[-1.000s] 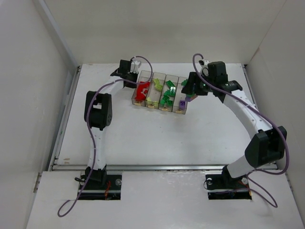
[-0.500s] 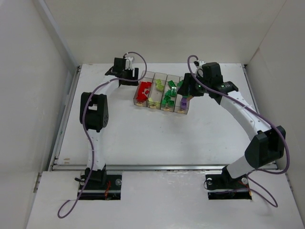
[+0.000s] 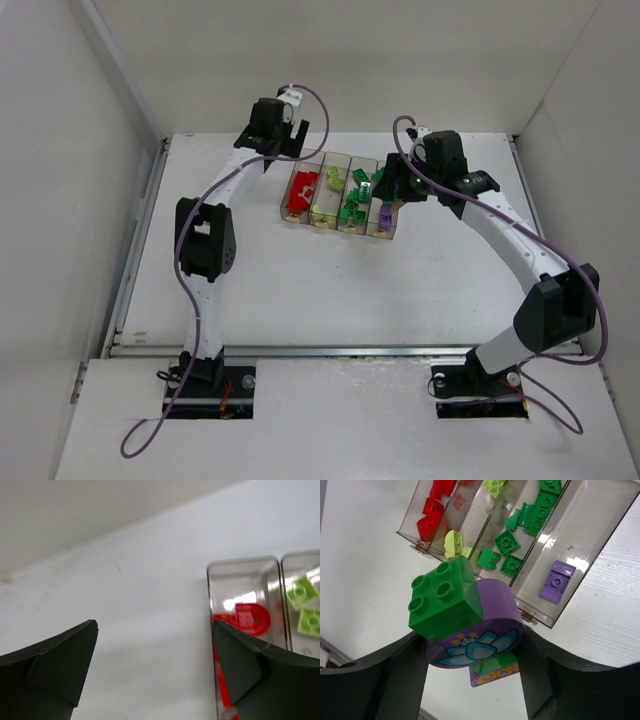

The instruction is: Sort the legos into containers by color

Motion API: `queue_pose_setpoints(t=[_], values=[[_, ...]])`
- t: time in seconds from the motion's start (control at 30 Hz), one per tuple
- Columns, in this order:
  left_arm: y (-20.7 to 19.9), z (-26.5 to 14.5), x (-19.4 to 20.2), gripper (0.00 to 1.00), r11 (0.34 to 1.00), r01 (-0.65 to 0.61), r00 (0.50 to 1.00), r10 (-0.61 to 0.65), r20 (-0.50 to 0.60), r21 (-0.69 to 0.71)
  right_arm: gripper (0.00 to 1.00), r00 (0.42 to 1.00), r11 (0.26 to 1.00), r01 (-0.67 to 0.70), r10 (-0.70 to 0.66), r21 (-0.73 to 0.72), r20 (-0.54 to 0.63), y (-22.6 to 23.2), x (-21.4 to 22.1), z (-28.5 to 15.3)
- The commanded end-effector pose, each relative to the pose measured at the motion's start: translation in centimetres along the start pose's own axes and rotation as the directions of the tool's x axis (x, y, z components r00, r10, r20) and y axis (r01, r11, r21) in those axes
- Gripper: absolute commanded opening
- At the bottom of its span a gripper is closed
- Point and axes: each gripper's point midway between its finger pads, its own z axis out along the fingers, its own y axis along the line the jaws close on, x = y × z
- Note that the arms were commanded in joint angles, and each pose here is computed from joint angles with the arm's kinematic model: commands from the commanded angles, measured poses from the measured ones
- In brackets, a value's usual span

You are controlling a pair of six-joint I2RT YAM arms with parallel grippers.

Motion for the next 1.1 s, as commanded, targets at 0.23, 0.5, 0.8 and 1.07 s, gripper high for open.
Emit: queue_pose_setpoints(t=[0.23,0.5,0.8,1.07], values=[[-1.7,-1.9,-4.4,0.98,0.979,-0.192,0.975,0.183,0.122,0.068,0.0,0.997,0.998,0.037,-0.033,-0.053,0.069,1.7,-1.9,0.3],[-3.4,1.5,1.7,0.85,0.988,-0.061,0.997,0.068,-0.043,0.141,0.0,0.997,0.998,0.036,-0.033,-0.044,0.07,1.6,-1.7,-0.3],[-4.5,3.4,4.2,0.78,0.986,-0.015,0.996,0.03,-0.089,0.169,0.0,0.997,0.998,0.045,-0.042,-0.048,0.057,2.1,-1.0,0.0],[-4.4,3.9,5.5,0.26,0.989,0.02,0.992,-0.001,-0.13,0.144,0.0,0.997,0.998,0.046,-0.043,-0.048,0.058,2.1,-0.9,-0.2]])
